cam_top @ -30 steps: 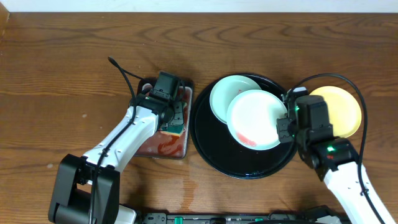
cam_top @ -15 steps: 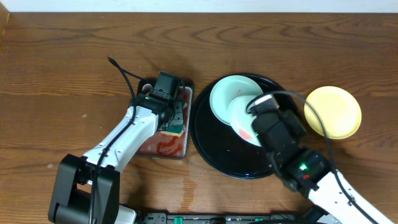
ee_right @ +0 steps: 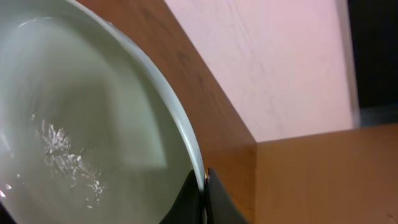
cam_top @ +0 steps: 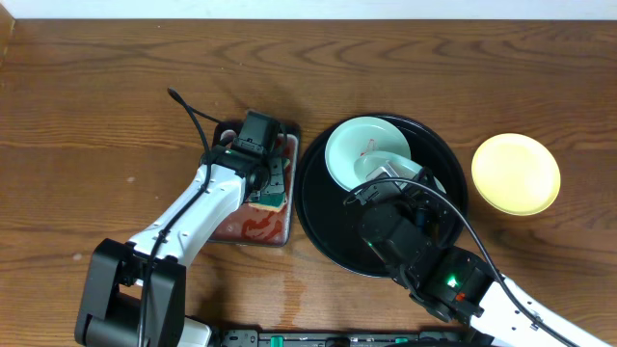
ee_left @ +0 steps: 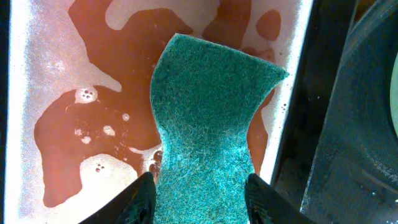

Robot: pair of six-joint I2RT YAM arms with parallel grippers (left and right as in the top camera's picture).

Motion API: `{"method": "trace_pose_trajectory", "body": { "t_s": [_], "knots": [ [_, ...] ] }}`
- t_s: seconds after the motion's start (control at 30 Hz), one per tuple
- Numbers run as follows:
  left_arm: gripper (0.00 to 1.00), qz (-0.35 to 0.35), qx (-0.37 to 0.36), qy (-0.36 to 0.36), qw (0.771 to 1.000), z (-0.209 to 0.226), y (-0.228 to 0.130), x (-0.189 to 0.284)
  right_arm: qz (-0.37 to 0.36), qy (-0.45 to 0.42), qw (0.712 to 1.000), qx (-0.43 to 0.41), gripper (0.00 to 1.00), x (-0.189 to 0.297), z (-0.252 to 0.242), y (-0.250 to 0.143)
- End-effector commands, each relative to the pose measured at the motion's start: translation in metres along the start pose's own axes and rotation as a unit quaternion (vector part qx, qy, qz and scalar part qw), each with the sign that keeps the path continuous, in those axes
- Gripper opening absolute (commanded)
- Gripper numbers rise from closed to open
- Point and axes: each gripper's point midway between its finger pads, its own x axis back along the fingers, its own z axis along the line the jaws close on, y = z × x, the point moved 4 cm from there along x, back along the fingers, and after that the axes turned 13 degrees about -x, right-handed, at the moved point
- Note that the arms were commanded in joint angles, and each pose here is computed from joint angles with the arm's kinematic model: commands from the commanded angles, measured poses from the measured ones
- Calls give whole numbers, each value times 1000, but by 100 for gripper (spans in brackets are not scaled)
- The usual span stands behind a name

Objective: Clean dirty plates on tray and stack at the side
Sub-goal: 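Lift the scrubbed green plate off the black tray with the right gripper, then carry the green plate right and stack it on the yellow plate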

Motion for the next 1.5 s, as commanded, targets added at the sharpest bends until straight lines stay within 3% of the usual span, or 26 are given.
{"method": "trace_pose_trajectory", "body": {
  "t_s": [0.0, 0.67, 0.77, 0.9, 1.07, 1.13, 1.47],
  "knots": [
    [47, 9, -7, 9, 1000, 4, -6, -4, -9, -30, 999, -8, 1, 6, -13, 8],
    [47, 9, -7, 9, 1000, 4, -6, -4, -13, -34, 999, -29, 1, 4, -16, 12],
    [48, 9, -7, 9, 1000, 4, -6, -4, -5, -42, 995, -88, 1, -2, -21, 9],
    [47, 10, -7, 9, 1000, 4, -6, -4, 35, -3, 967, -252, 1, -23, -22, -7],
    [48, 14, -7, 10, 1000, 4, -8, -4, 145, 41, 875, -459, 1, -64, -30, -50],
    [48, 15, -7, 10, 1000, 4, -8, -4, 199, 48, 814, -543, 1, -84, -42, -79],
    [47, 15, -7, 10, 1000, 4, -8, -4, 326, 3, 570, -754, 1, -126, -85, -199]
  ]
}}
